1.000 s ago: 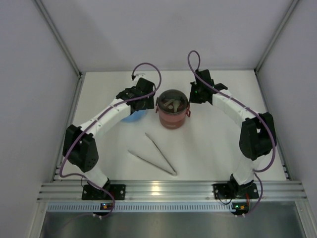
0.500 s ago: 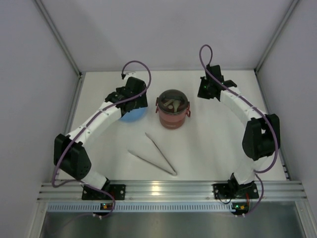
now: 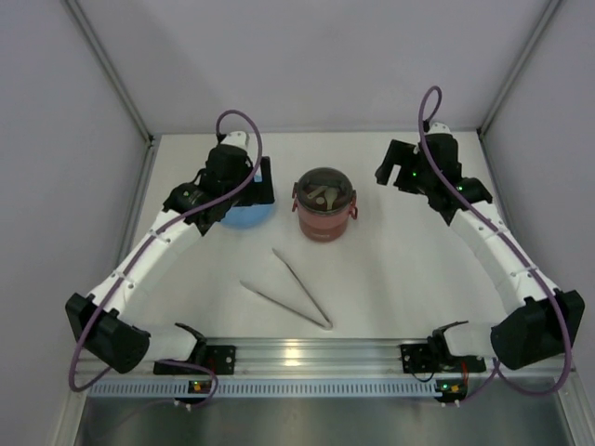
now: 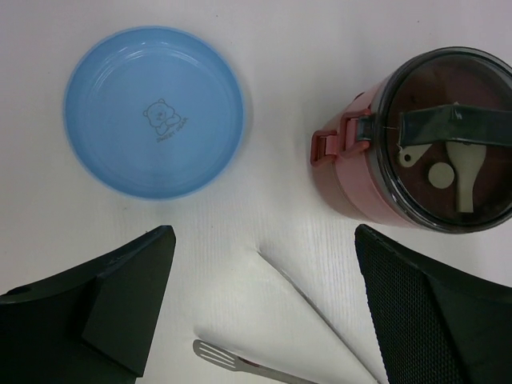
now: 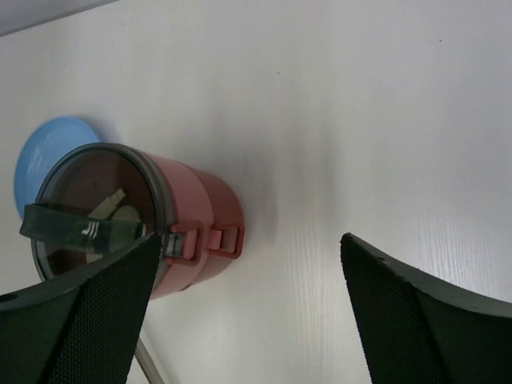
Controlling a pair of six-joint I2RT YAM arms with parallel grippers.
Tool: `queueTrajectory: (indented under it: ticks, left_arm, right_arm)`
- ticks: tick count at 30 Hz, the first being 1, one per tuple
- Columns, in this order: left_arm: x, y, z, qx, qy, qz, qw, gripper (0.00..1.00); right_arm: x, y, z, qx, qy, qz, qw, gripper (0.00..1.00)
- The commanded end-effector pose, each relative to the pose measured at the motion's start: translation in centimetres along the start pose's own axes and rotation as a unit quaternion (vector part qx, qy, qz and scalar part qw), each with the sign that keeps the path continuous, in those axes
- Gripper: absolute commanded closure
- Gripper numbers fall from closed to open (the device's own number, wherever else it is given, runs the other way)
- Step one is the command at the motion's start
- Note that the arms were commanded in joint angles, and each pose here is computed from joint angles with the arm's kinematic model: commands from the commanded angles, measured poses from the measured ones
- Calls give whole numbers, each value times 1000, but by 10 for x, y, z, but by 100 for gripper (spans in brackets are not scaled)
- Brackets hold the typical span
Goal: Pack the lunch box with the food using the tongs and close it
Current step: Reset both arms
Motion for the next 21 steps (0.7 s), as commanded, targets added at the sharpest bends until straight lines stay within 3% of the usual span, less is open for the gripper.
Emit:
queueTrajectory:
  ticks: [1, 3, 21]
  left_arm:
    - [-19, 9, 6, 24, 16, -7, 1000, 1]
    - [-20, 13, 8, 22, 18, -16, 999, 1]
    - [-20, 38, 19, 32, 5, -42, 999, 1]
  right_arm:
    - [-21, -9, 5, 6, -40, -44, 998, 6]
    - [-26, -6, 4, 8, -50, -46, 998, 1]
    - [-48, 20, -21, 1, -52, -80, 995, 0]
Point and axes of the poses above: each gripper's point midway between its finger pads, its own x axis out along the fingers, its own z axis along the line the jaws close on, y = z × x, the point moved 7 cm from there along -x, back along the fingers, and after that the axes turned 10 degrees about x, right-handed, at the moved point
